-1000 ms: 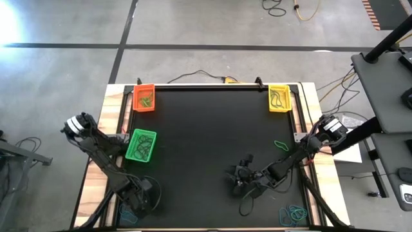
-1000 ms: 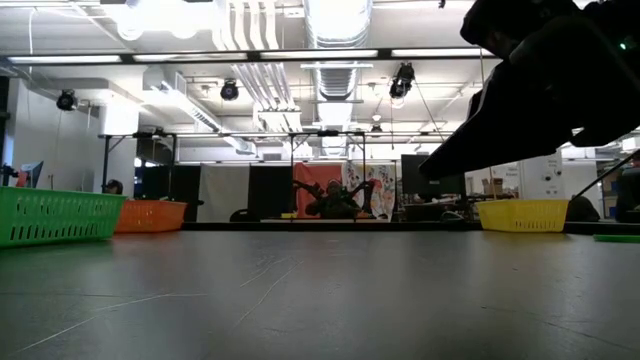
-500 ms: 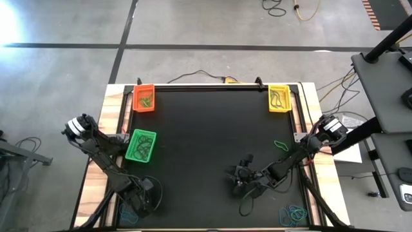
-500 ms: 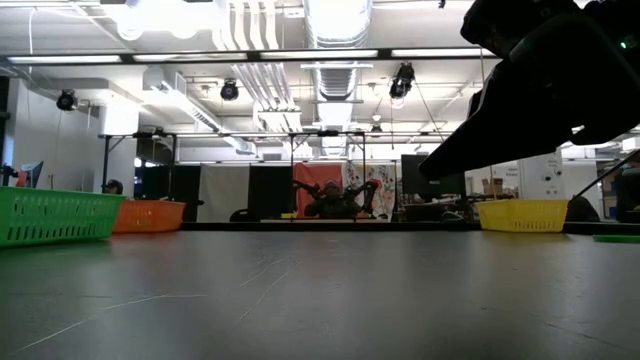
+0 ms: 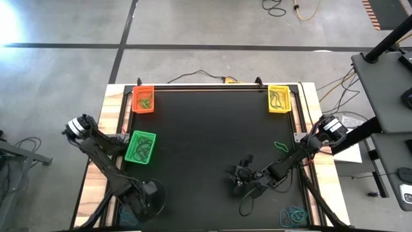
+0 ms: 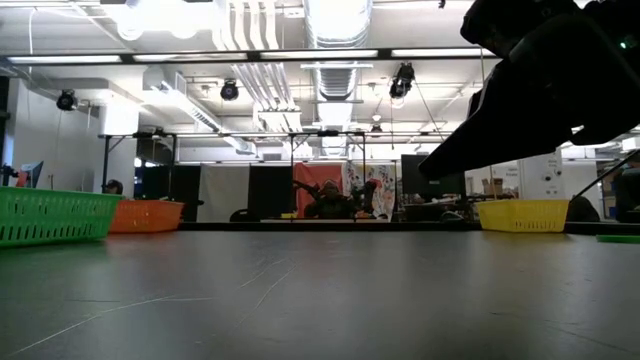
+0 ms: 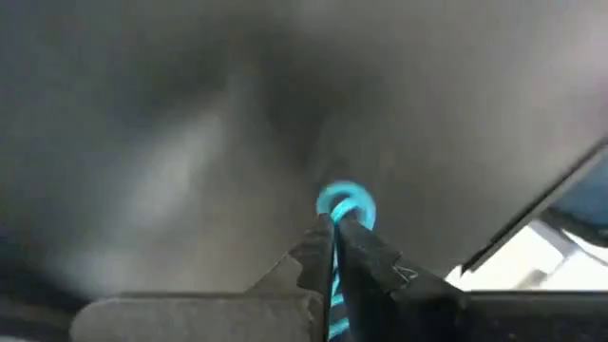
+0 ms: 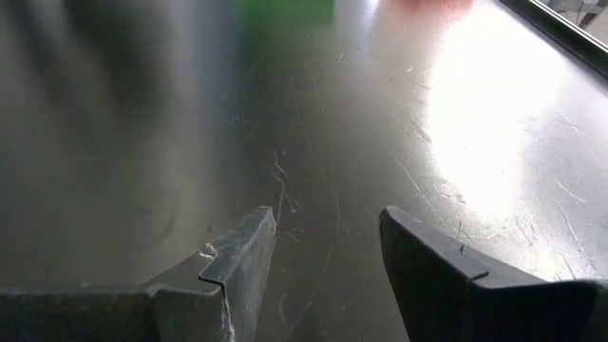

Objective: Sort rubber bands into baskets
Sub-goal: Put the bottom left blue rubber band into the yellow bin

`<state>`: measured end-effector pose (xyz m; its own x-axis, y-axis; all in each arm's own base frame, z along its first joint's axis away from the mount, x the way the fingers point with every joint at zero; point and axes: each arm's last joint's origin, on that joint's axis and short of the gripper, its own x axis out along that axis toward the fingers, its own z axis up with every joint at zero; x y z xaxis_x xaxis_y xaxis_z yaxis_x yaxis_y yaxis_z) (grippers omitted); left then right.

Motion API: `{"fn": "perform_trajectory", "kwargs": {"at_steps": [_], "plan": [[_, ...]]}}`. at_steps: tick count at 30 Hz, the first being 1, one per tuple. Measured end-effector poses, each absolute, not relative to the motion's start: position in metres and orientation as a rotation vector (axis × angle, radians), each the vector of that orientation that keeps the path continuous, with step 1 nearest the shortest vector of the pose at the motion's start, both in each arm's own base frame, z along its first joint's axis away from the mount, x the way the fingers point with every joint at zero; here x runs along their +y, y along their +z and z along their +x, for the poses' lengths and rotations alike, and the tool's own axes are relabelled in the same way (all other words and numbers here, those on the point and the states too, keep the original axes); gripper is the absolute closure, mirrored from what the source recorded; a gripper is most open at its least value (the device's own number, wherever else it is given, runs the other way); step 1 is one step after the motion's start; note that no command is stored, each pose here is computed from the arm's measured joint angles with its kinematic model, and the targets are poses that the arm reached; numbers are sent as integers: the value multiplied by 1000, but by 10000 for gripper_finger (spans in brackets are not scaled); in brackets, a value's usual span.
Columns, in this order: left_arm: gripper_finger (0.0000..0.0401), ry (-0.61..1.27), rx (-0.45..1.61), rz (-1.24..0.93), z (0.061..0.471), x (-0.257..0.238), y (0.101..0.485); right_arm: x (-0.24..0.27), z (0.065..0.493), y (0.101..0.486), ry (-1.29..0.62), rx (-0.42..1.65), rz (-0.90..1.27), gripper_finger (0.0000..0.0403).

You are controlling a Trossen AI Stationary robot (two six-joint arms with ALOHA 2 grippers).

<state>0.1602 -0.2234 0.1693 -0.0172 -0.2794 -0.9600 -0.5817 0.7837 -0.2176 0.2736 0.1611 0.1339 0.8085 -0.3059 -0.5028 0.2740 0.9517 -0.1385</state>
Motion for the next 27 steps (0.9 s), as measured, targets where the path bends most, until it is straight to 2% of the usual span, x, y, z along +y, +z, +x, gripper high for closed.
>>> {"fn": "perform_trajectory", "kwargs": {"at_steps": [12,19,24,27], "plan": [[401,255,1011,-172,234,-197,273,155,277,134,-331,545,-53,216],[401,336,933,56,281,-136,301,155,276,143,-293,547,-159,216],[401,402,906,111,311,-77,304,152,266,164,-285,543,-164,216],[401,380,865,81,327,-43,302,149,255,177,-283,565,-168,216]]}}
